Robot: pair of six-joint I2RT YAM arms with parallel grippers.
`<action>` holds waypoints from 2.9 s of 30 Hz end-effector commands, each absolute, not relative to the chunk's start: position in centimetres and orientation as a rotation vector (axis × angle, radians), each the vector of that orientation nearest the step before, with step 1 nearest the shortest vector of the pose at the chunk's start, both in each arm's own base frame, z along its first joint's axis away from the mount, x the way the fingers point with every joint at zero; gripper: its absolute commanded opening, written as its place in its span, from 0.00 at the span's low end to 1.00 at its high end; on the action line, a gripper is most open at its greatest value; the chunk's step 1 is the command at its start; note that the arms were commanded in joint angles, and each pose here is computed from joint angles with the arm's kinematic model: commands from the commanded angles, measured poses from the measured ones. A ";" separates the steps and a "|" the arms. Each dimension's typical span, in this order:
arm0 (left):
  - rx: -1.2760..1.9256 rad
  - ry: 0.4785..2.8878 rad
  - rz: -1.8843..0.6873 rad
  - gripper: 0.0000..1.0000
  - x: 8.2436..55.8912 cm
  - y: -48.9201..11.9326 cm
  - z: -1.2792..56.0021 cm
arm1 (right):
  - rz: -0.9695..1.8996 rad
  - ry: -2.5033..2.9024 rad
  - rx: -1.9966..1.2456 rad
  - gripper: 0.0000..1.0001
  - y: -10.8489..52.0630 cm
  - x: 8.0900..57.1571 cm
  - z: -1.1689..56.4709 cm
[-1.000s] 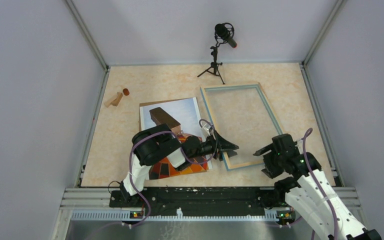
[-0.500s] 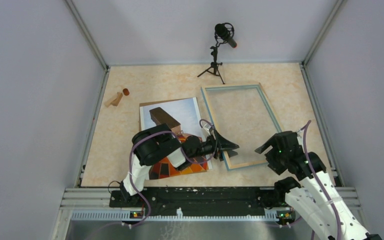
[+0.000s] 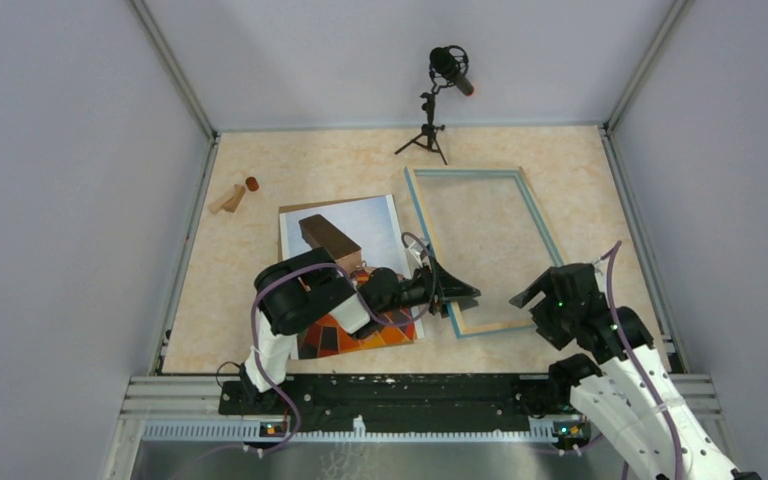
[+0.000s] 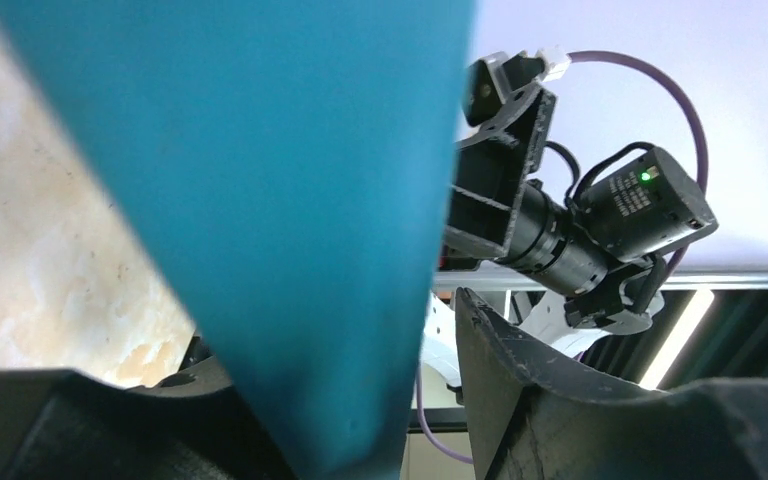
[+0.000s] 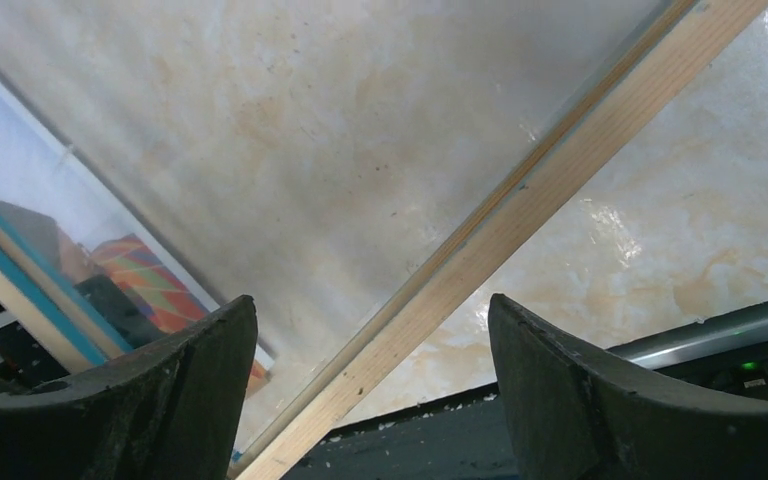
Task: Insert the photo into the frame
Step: Pick up the photo frame from the center of the board, then adjust the photo frame item on the photo frame.
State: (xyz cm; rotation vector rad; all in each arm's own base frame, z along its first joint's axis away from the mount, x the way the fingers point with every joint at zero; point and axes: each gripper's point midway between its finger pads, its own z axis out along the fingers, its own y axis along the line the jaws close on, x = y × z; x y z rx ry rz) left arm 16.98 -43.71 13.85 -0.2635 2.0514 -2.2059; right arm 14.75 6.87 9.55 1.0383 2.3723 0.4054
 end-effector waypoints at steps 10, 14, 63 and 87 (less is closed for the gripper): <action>0.015 1.629 -2.423 0.56 15.2 -42.4 22.0 | 0.359 2.152 0.617 0.87 5.8 19.6 21.3; 0.003 1.650 -2.418 0.57 15.1 -42.3 21.5 | 0.345 2.159 0.455 0.91 7.5 23.7 22.9; 0.019 1.688 -2.375 0.55 16.2 -41.7 20.0 | 0.244 2.272 -0.237 0.87 15.2 55.7 12.0; 0.021 1.714 -2.356 0.54 16.4 -41.3 19.2 | 0.228 2.310 -0.226 0.88 15.2 55.4 11.3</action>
